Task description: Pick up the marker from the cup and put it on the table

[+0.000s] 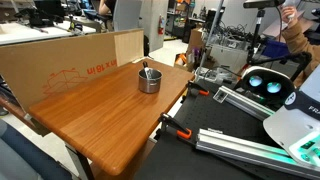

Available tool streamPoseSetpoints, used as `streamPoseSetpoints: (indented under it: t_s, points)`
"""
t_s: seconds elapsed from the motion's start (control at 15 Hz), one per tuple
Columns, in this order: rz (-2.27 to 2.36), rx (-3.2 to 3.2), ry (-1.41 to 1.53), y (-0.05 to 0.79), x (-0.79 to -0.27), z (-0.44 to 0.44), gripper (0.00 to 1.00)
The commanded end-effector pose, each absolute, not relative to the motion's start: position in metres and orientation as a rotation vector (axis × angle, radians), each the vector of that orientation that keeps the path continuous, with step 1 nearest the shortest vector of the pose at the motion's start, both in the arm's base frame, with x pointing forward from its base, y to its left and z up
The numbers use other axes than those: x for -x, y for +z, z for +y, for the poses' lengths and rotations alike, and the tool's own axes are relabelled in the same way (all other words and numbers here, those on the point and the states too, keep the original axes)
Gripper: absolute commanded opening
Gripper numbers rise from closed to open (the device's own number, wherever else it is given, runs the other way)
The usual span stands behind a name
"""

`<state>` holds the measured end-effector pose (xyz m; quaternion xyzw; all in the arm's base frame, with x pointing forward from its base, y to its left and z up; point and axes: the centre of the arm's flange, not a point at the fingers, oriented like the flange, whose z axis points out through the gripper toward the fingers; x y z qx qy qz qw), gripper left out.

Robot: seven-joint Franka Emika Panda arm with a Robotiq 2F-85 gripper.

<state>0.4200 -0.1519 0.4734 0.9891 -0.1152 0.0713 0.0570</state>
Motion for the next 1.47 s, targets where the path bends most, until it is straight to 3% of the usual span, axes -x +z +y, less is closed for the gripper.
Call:
streamPoseSetpoints:
  t_s: [0.0,1.4]
  points:
    - [-0.349,-2.999,0.217,0.474,-0.420,-0.152,1.00]
    - [-0.574,-2.954,-0.267,0.256,-0.502,-0.043,1.00]
